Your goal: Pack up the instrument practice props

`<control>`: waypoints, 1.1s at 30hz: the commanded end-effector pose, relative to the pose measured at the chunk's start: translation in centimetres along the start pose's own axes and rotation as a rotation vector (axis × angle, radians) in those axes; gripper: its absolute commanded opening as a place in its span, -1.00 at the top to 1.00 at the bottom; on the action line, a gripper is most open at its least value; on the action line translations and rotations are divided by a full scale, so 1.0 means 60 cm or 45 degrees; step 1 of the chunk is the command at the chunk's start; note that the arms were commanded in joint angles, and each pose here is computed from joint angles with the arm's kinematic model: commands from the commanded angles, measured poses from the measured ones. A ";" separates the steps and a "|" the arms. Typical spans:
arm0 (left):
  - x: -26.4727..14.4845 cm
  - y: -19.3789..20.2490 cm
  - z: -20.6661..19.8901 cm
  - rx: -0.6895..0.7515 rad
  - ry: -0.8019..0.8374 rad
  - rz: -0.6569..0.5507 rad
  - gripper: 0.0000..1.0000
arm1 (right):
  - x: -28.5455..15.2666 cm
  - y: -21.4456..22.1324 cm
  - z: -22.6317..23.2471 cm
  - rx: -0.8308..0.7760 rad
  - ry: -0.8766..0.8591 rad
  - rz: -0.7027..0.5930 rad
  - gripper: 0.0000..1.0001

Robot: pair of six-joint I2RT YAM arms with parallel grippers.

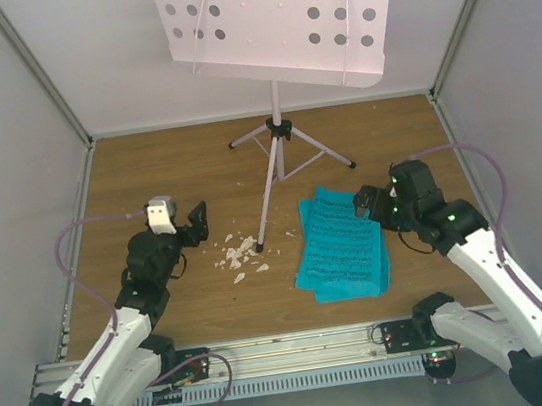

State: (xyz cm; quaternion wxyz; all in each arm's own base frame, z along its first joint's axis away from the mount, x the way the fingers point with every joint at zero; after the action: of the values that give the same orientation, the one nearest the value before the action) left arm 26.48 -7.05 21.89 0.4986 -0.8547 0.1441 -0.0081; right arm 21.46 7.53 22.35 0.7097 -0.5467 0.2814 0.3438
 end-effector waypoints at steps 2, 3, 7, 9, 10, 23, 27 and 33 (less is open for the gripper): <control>0.005 0.014 -0.106 0.023 0.344 0.119 -0.67 | -0.056 -0.083 0.053 -0.203 -0.279 -0.429 -0.99; 0.006 0.021 -0.127 0.025 0.401 0.147 -0.65 | -0.063 -0.091 0.068 -0.241 -0.372 -0.513 -0.99; 0.016 0.047 -0.200 0.009 0.630 0.301 -0.63 | -0.082 -0.129 0.107 -0.261 -0.647 -0.896 -0.99; 0.026 0.054 -0.226 -0.003 0.725 0.402 -0.63 | -0.067 -0.145 0.118 -0.266 -0.679 -0.943 -0.92; 0.036 0.058 -0.234 0.002 0.737 0.452 -0.60 | -0.058 -0.157 0.126 -0.287 -0.679 -0.935 -0.87; 0.145 0.100 -0.249 0.084 0.717 0.511 -0.39 | 0.047 -0.235 0.202 -0.520 -0.771 -0.795 -0.36; 0.165 0.120 -0.242 0.104 0.697 0.536 -0.22 | 0.066 -0.249 0.215 -0.610 -0.772 -0.806 -0.19; 0.167 0.139 -0.215 0.149 0.606 0.526 -0.10 | 0.087 -0.250 0.235 -0.717 -0.803 -0.824 -0.16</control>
State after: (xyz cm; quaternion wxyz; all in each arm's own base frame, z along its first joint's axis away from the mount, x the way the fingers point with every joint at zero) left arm 31.50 -24.48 18.65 0.4679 -0.7479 0.4643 -0.0781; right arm 36.19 18.66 28.76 0.6831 -0.6230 -0.1784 0.3367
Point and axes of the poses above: each gripper's point midway between its finger pads, its own x axis out along the fingers, its own z axis along the line the jaws close on, y = z × x, the point moved 5 cm from there along -x, back along the fingers, and after that the axes turned 13 degrees about -x, right-handed, at the moved point
